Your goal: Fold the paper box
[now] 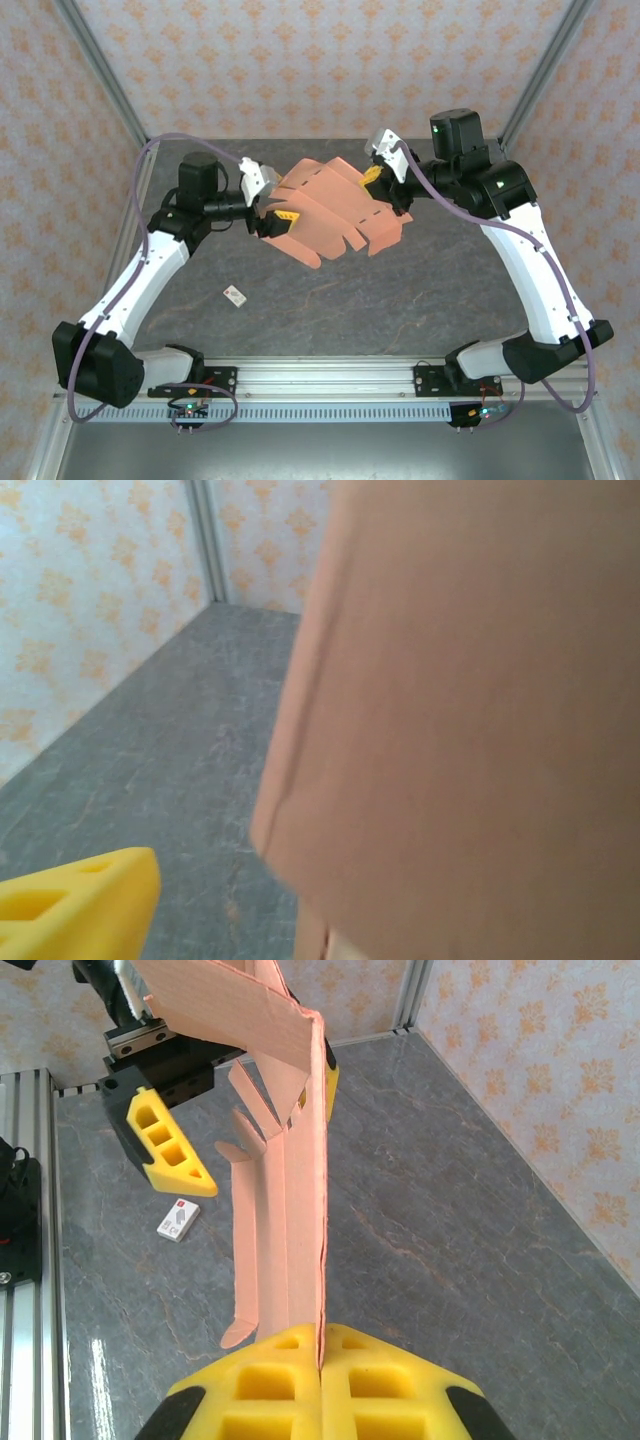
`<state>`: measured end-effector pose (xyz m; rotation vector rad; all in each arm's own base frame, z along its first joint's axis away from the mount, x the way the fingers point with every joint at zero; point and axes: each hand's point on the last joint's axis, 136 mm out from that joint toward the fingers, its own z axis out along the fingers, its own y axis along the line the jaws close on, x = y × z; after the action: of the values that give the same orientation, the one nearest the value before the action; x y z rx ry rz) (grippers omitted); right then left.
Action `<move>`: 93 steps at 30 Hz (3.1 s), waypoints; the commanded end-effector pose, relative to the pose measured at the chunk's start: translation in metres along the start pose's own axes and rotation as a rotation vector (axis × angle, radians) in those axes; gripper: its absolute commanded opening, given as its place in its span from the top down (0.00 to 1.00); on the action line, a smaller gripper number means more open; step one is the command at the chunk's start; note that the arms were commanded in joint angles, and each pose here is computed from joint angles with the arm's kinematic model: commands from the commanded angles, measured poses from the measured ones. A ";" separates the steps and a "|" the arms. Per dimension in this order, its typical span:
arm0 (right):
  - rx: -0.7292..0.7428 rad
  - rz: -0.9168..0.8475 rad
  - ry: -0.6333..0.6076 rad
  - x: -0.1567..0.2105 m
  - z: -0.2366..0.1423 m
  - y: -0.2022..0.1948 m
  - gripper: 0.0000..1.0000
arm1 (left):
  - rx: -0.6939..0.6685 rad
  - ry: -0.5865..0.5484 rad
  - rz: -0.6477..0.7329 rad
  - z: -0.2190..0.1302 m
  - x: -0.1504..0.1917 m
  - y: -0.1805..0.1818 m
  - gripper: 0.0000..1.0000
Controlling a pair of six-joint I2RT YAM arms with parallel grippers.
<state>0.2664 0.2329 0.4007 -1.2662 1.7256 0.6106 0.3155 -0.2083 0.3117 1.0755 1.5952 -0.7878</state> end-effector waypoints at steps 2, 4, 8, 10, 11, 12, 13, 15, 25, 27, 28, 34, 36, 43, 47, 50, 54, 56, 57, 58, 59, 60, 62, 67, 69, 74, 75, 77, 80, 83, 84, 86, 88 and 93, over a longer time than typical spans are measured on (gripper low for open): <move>-0.003 -0.037 -0.048 -0.009 -0.004 0.001 1.00 | 0.103 -0.050 -0.004 -0.001 -0.021 -0.010 0.28; 0.002 -0.039 -0.051 -0.009 -0.004 0.001 1.00 | 0.123 -0.050 -0.015 0.000 -0.023 -0.011 0.39; 0.013 -0.038 -0.065 -0.011 -0.003 -0.001 1.00 | 0.145 -0.042 -0.050 0.003 -0.022 -0.010 0.61; 0.017 -0.034 -0.071 -0.011 -0.002 -0.002 1.00 | 0.142 -0.044 -0.068 0.004 -0.021 -0.008 0.66; 0.017 -0.035 -0.074 -0.011 -0.002 -0.002 1.00 | 0.136 -0.050 -0.078 0.005 -0.022 -0.007 0.69; 0.017 -0.033 -0.076 -0.011 -0.001 -0.003 1.00 | 0.128 -0.056 -0.089 0.005 -0.022 -0.005 0.71; 0.017 -0.033 -0.079 -0.011 0.000 -0.003 1.00 | 0.110 -0.060 -0.106 0.006 -0.022 -0.002 0.74; 0.021 -0.038 -0.088 -0.011 0.000 -0.003 1.00 | 0.082 -0.066 -0.142 0.007 -0.023 0.005 0.79; 0.048 -0.043 -0.117 -0.014 -0.002 -0.005 1.00 | 0.068 -0.045 -0.192 0.007 -0.008 0.002 0.68; 0.048 -0.046 -0.121 -0.015 -0.003 -0.005 1.00 | 0.086 -0.034 -0.189 0.008 -0.004 -0.001 0.66; 0.048 -0.049 -0.123 -0.016 -0.004 -0.004 1.00 | 0.094 -0.030 -0.185 0.008 -0.004 -0.001 0.66; 0.053 -0.049 -0.122 -0.016 -0.005 -0.004 1.00 | 0.122 -0.042 -0.186 0.010 -0.009 -0.002 0.74; 0.066 -0.050 -0.114 -0.015 -0.006 -0.006 1.00 | 0.120 -0.042 -0.187 0.009 -0.007 -0.003 0.77; 0.060 -0.069 -0.143 -0.018 -0.006 -0.004 1.00 | 0.055 -0.083 -0.310 0.010 -0.017 0.015 0.89; 0.052 -0.072 -0.169 -0.018 -0.002 -0.003 1.00 | 0.010 -0.130 -0.438 0.011 -0.028 0.030 0.92; 0.080 -0.062 -0.171 -0.018 0.003 -0.010 1.00 | -0.003 -0.141 -0.463 0.010 -0.031 0.032 0.94; 0.118 -0.048 -0.156 -0.019 0.007 -0.020 1.00 | -0.006 -0.130 -0.452 0.007 -0.031 0.029 0.99; 0.105 -0.056 -0.146 -0.018 0.011 -0.017 1.00 | -0.010 -0.127 -0.469 0.007 -0.032 0.029 1.00; 0.099 -0.066 -0.138 -0.017 0.014 -0.015 1.00 | -0.011 -0.131 -0.484 0.007 -0.033 0.030 1.00; 0.095 -0.079 -0.128 -0.015 0.018 -0.012 1.00 | -0.017 -0.134 -0.502 0.007 -0.034 0.032 1.00; 0.091 -0.095 -0.115 -0.013 0.021 -0.008 1.00 | -0.029 -0.139 -0.520 0.007 -0.034 0.034 1.00; 0.084 -0.109 -0.100 -0.010 0.024 -0.004 1.00 | -0.039 -0.142 -0.537 0.007 -0.034 0.037 1.00; 0.072 -0.133 -0.077 -0.006 0.030 0.003 1.00 | -0.054 -0.150 -0.570 0.007 -0.036 0.041 1.00; 0.044 -0.166 -0.005 0.012 0.050 0.017 1.00 | -0.078 -0.167 -0.645 0.008 -0.040 0.049 1.00; 0.049 -0.171 0.029 0.019 0.057 0.018 1.00 | -0.092 -0.162 -0.662 0.008 -0.037 0.051 1.00; 0.052 -0.162 0.063 0.027 0.070 0.017 1.00 | -0.103 -0.158 -0.685 0.011 -0.033 0.051 1.00; 0.057 -0.159 0.066 0.027 0.072 0.015 1.00 | -0.100 -0.158 -0.688 0.011 -0.033 0.051 1.00; 0.081 -0.154 0.073 0.028 0.075 0.011 1.00 | -0.102 -0.154 -0.691 0.012 -0.032 0.050 1.00; 0.167 -0.140 0.082 0.026 0.072 -0.005 1.00 | -0.120 -0.128 -0.686 0.011 -0.025 0.050 1.00; 0.289 -0.110 0.088 0.020 0.062 -0.026 1.00 | -0.162 -0.072 -0.697 0.012 -0.006 0.051 1.00; 0.302 -0.094 0.086 0.018 0.060 -0.031 1.00 | -0.164 -0.058 -0.711 0.013 0.002 0.050 1.00; 0.313 -0.049 0.086 0.015 0.059 -0.038 1.00 | -0.159 -0.027 -0.726 0.018 0.016 0.046 1.00; 0.278 -0.009 0.120 0.020 0.064 -0.037 1.00 | -0.144 0.004 -0.740 0.023 0.030 0.038 1.00; 0.237 0.105 0.259 0.056 0.084 -0.045 1.00 | -0.135 0.045 -0.799 0.031 0.066 0.026 1.00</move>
<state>0.3378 0.2573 0.3342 -1.1591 1.8903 0.2319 0.3497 -0.2069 0.2487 0.3144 2.1146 -1.1734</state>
